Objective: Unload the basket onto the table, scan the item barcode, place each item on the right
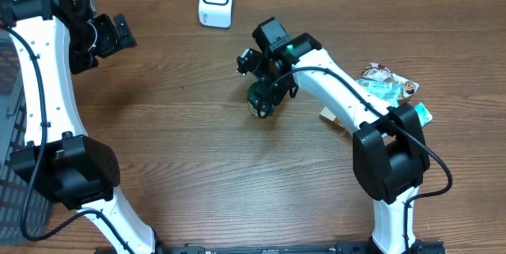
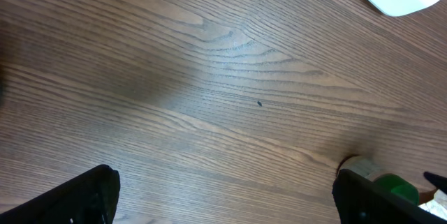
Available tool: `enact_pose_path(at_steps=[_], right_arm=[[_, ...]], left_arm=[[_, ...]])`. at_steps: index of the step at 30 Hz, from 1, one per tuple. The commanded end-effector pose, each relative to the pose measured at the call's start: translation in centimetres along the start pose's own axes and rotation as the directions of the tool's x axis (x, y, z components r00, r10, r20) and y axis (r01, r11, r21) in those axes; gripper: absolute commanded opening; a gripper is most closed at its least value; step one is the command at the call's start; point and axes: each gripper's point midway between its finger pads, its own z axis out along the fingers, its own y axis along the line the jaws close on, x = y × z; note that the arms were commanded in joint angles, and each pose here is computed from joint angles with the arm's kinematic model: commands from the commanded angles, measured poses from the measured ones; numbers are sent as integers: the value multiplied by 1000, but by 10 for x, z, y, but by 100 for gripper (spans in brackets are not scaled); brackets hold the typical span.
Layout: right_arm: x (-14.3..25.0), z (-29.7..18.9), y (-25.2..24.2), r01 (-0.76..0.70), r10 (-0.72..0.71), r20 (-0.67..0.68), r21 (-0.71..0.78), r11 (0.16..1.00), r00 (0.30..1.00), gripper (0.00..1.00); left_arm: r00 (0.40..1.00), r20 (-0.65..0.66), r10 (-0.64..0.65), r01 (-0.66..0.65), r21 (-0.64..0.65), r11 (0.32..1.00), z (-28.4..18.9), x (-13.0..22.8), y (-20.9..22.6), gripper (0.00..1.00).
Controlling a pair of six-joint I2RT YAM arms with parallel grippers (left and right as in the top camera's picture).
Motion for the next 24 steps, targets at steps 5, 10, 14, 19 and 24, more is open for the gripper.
enact_pose_path(at_steps=[5, 10, 14, 19, 24], right_arm=[[-19, -12, 17, -238, 244, 59, -103, 966, 968, 82], [-21, -12, 16, -631, 637, 16, -119, 766, 770, 69], [-12, -11, -1, -871, 870, 49, -3, 492, 491, 57], [-9, -13, -20, -957, 936, 203, 94, 274, 288, 62], [-32, -13, -5, -966, 934, 245, 40, 256, 258, 94]], left_arm=[[1000, 11, 14, -14, -6, 1000, -2, -1, -2, 100], [1000, 11, 14, -14, -6, 1000, -2, -1, -2, 100], [1000, 11, 13, -13, -5, 1000, -2, -1, -2, 100], [1000, 11, 13, -13, -6, 1000, -2, -1, -2, 100], [1000, 11, 14, -14, -6, 1000, -2, -1, -2, 99]])
